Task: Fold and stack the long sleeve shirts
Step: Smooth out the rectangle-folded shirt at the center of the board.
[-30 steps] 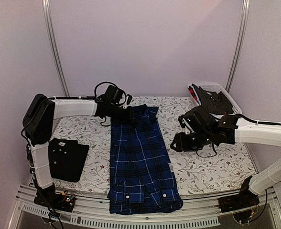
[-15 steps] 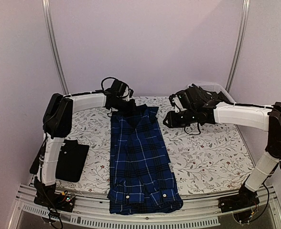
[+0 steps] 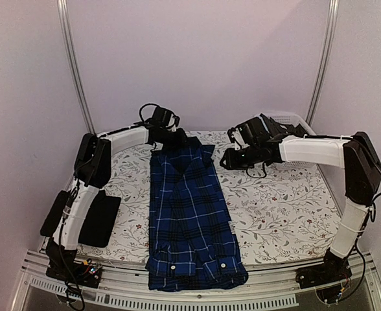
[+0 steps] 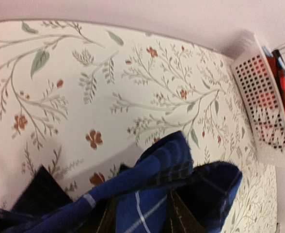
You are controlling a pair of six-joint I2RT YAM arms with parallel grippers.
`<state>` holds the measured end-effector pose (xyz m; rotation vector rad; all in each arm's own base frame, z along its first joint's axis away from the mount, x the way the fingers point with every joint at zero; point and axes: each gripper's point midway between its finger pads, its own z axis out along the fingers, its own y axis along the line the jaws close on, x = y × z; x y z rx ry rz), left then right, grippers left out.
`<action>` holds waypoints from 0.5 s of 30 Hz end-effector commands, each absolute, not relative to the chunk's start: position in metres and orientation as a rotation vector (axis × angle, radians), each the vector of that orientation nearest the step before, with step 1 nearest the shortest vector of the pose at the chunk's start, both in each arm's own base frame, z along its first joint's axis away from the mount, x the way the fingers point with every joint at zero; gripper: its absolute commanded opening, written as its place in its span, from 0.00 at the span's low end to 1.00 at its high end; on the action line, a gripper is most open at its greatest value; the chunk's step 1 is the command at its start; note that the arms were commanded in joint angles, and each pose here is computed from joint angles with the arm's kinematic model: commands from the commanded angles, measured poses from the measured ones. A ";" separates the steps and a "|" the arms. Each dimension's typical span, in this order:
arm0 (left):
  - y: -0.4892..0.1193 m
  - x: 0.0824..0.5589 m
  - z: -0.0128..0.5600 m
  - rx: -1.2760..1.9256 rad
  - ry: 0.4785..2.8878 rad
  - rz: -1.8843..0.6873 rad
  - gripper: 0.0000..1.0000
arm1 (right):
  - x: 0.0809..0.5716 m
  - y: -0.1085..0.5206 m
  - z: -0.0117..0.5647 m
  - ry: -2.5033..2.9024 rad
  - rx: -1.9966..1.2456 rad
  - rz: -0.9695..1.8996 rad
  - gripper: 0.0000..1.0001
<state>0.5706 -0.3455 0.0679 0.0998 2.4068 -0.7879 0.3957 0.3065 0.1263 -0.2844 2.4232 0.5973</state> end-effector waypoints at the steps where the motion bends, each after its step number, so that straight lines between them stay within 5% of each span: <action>1: -0.321 0.628 0.061 -0.042 2.313 -0.898 0.36 | 0.422 0.320 0.135 2.368 -0.302 0.644 0.34; 7: -0.315 0.643 0.060 -0.086 2.256 -1.060 0.39 | 0.447 0.339 0.127 2.357 -0.348 0.676 0.35; 15: -0.313 0.632 0.142 0.041 2.138 -1.001 0.49 | 0.491 0.350 0.108 2.351 -0.342 0.698 0.30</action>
